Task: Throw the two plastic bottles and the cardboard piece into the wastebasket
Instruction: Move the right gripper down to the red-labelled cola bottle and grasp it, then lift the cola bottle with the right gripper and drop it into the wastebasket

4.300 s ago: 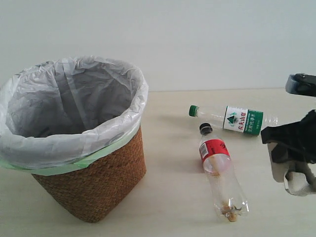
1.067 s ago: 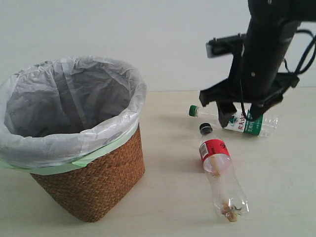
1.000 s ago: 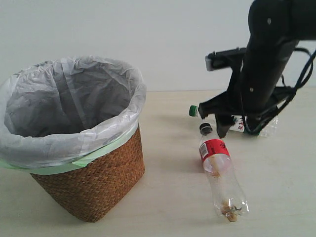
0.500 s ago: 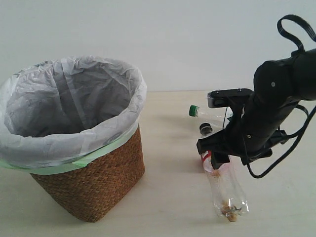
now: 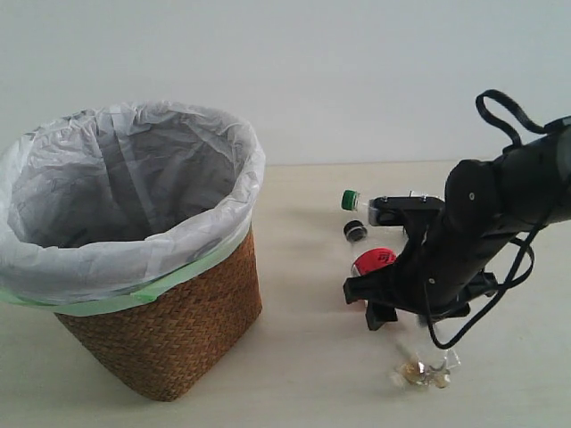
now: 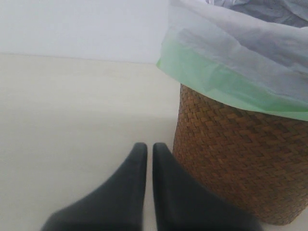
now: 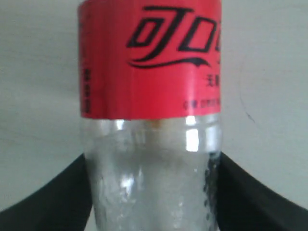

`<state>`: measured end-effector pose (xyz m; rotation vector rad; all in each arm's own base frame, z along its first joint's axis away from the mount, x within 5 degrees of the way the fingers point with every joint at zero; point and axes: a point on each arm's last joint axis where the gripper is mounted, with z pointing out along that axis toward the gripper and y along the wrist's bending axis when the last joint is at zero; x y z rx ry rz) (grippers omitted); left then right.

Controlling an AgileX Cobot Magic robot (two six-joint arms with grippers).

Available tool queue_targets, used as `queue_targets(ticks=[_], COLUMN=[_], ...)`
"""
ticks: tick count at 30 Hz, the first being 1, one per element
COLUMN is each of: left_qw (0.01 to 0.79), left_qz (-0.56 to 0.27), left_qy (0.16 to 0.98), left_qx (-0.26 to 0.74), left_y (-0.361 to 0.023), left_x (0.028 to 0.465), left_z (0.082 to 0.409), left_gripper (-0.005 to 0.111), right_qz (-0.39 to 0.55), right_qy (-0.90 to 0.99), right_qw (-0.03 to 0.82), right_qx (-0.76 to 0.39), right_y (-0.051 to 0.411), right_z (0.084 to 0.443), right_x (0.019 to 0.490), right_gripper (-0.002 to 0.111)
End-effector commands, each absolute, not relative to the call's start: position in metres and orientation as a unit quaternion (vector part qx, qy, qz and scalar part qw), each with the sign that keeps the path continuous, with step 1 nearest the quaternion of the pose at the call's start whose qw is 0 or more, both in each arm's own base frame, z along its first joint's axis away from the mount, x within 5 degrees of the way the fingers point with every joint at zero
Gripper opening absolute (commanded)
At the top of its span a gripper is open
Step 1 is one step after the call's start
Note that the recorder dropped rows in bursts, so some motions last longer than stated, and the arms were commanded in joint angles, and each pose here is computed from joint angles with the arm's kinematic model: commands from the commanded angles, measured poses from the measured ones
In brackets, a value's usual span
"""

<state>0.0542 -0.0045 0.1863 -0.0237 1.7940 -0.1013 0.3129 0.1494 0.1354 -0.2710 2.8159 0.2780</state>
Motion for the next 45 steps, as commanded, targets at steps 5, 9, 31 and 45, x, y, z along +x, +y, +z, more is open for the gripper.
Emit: queue_targets(ticks=[5, 9, 31, 45], left_qw=[0.624, 0.624, 0.624, 0.624], left_qz=[-0.044, -0.044, -0.044, -0.044], left_qy=[0.78, 0.78, 0.78, 0.78], left_qx=[-0.012, -0.012, -0.012, -0.012], left_y=[-0.004, -0.004, -0.004, -0.004], left_x=[0.054, 0.054, 0.054, 0.054], left_z=[0.185, 0.185, 0.185, 0.185], left_gripper=[0.004, 0.004, 0.004, 0.004], right_qz=[0.093, 0.092, 0.049, 0.338], right_qy=[0.979, 0.98, 0.969, 0.851], right_qw=[0.15, 0.147, 0.236, 0.372], right_qx=[-0.099, -0.097, 0.055, -0.15], right_y=[0.148, 0.148, 0.009, 0.221], right_z=[0.126, 0.127, 0.232, 0.435], right_x=[0.316, 0.316, 0.272, 0.274], right_gripper=[-0.001, 0.0, 0.0, 0.081])
